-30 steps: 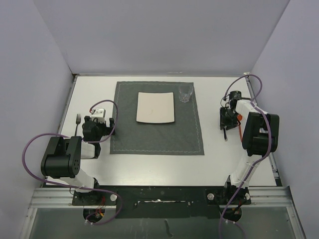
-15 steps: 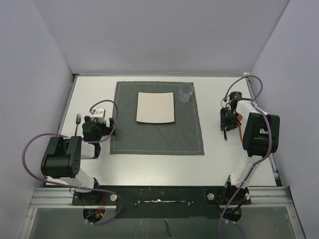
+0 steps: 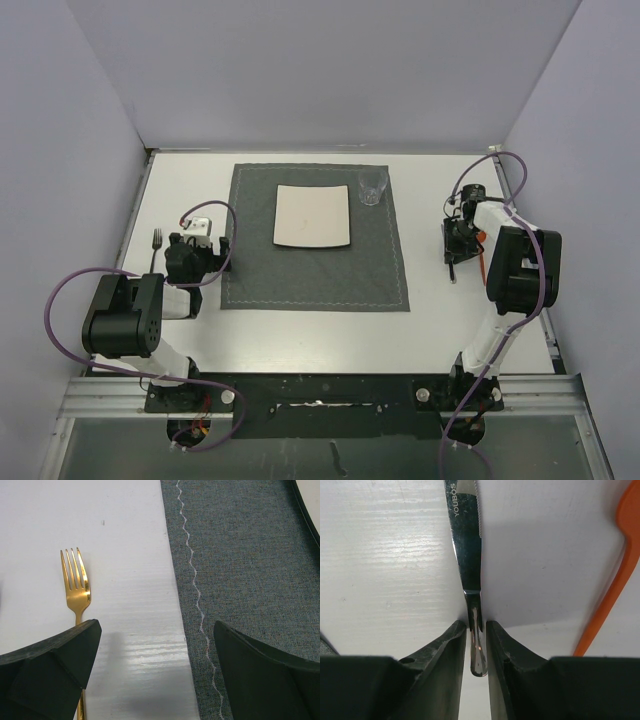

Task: Set the dinner table for one person
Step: Pick up the knife at the center of the board, then place the knife on the napkin.

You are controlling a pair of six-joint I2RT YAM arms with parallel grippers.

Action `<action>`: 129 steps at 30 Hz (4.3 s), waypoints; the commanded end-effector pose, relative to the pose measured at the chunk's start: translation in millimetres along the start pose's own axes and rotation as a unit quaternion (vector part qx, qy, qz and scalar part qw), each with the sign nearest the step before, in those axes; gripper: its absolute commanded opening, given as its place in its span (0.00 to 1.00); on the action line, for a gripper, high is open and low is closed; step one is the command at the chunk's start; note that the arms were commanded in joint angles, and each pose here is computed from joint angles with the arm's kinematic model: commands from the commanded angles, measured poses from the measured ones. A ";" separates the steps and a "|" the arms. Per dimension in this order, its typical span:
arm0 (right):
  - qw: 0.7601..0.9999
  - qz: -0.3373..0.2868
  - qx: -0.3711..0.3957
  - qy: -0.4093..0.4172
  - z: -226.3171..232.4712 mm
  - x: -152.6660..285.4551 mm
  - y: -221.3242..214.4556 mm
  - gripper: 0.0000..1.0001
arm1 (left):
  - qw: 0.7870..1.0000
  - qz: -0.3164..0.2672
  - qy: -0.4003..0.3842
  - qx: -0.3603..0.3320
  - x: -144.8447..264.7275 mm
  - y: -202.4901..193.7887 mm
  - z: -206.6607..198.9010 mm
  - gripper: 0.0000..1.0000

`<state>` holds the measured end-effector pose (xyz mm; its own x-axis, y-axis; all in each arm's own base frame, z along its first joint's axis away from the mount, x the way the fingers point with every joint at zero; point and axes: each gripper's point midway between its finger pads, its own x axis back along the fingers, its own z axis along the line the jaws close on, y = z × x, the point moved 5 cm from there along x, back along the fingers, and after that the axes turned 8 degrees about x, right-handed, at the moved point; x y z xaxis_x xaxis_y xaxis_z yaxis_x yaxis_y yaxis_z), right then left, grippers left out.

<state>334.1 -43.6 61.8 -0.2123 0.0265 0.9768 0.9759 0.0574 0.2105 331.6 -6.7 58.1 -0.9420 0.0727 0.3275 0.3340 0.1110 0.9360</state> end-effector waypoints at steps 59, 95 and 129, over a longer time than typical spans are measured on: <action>0.997 0.075 0.005 0.015 5.4 11.9 3.0 0.00 | 1.000 -0.024 0.001 0.004 -7.3 12.8 0.1 0.98; 0.998 0.066 0.009 0.019 27.5 24.5 28.9 0.00 | 1.000 -0.024 0.001 0.004 -7.3 12.8 0.2 0.98; 0.998 0.067 0.003 0.015 65.1 41.2 55.9 0.00 | 1.000 -0.024 0.001 0.003 -7.3 12.9 0.1 0.98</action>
<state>368.2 18.2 97.2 -0.0480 -0.0046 0.9988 0.9968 0.0633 0.0482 331.6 -6.7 58.1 -0.9420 0.0727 0.3275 0.3340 0.1110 0.9360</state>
